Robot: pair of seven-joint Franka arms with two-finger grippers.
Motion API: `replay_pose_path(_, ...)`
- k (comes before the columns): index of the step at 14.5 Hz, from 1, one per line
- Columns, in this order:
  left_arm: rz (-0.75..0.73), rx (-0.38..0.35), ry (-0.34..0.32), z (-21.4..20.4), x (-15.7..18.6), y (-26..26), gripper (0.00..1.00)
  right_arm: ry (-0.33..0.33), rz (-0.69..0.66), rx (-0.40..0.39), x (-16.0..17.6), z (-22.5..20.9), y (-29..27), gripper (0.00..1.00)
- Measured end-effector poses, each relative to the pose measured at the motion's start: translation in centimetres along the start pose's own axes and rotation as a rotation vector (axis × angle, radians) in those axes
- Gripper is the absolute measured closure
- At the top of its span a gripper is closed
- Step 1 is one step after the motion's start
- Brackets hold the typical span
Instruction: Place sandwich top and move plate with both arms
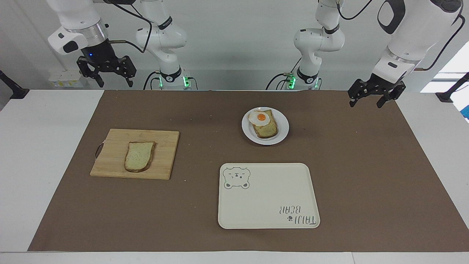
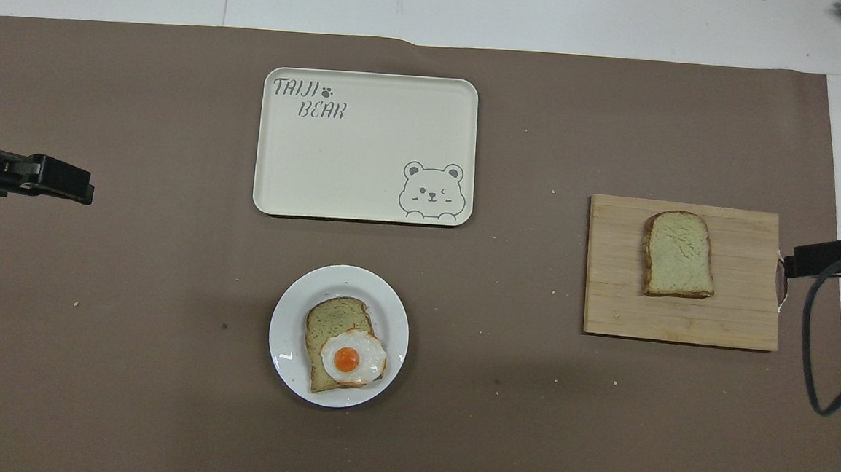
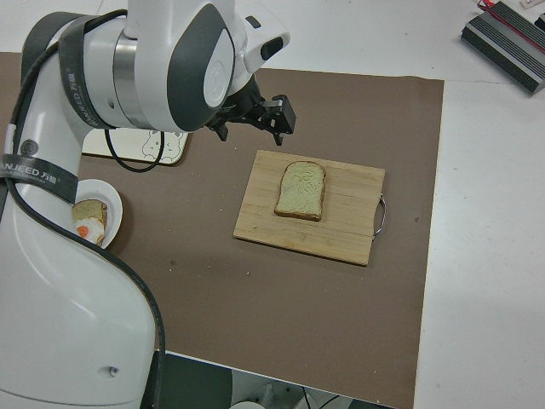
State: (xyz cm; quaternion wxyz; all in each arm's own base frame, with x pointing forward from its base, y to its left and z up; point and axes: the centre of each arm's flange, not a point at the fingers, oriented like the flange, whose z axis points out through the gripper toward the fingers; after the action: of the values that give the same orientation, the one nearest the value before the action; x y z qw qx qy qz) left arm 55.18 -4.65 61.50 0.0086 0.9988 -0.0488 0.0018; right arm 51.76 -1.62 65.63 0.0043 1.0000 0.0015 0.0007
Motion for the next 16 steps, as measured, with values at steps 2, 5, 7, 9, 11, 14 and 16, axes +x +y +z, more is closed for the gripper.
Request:
replay_pose_path(2,0.0,0.0,0.0,0.0,0.0,0.0,0.0,0.003,-0.001,0.0,0.0,-0.1,0.0,0.0)
replay_pose_path(5,0.0,0.0,0.0,0.0,0.0,0.0,0.0,-0.011,0.0,0.0,0.0,0.5,0.0,0.0)
replay_pose_path(7,0.0,0.0,0.0,0.0,0.0,0.0,0.0,-0.015,-0.001,0.001,0.3,2.1,0.0,0.0)
replay_pose_path(9,0.0,0.0,0.0,0.0,0.0,0.0,0.0,-0.017,-0.002,0.0,0.7,3.8,-0.1,0.0)
replay_pose_path(11,0.0,0.0,0.0,0.0,0.0,0.0,0.0,-0.021,-0.002,0.001,0.7,4.5,-0.1,0.0)
replay_pose_path(14,0.0,0.0,0.0,0.0,0.0,0.0,0.0,-0.029,0.003,0.001,0.7,5.1,0.2,0.0)
replay_pose_path(16,0.0,0.0,0.0,0.0,0.0,0.0,0.0,-0.019,0.012,0.002,1.0,6.0,0.7,0.0)
